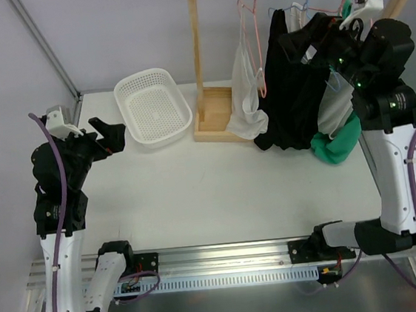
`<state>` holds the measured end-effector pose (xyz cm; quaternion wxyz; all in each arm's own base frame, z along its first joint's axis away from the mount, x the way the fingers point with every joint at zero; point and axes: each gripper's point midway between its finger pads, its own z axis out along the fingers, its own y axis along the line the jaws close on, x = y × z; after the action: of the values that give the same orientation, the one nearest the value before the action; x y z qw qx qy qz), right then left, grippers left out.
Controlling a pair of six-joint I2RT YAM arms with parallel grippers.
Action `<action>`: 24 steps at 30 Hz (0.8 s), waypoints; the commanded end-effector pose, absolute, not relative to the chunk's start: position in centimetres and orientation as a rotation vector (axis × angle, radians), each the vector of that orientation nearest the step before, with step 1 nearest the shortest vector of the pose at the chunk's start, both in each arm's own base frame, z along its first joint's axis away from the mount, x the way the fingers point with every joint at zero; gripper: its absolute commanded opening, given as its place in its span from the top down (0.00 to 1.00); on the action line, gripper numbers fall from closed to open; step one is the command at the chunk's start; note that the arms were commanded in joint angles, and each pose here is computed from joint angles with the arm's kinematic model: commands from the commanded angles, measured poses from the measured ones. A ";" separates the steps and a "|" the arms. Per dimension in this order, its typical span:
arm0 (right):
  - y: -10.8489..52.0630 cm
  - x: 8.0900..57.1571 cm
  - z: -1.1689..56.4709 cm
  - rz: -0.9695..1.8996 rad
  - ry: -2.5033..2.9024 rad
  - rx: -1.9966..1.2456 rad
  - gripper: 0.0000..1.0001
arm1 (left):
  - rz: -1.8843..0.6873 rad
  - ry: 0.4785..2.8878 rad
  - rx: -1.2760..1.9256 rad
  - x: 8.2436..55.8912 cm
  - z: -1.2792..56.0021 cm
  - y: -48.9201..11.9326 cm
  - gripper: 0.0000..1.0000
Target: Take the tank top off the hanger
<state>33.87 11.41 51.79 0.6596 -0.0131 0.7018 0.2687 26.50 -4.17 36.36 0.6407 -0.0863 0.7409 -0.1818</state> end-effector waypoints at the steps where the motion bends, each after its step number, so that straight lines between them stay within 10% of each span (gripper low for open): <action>1: 12.2 35.3 55.8 0.600 1.471 -0.065 0.03 | -0.375 1.649 -0.178 27.5 38.0 -3.7 0.01; 24: 17.3 49.3 53.4 0.433 1.439 -0.110 0.23 | -0.461 1.701 -0.138 31.9 38.3 -5.3 0.01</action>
<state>49.52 17.47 49.01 0.6777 -0.0493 0.7044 0.2050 31.67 -4.75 35.20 0.6013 -0.0864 0.7703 -0.1941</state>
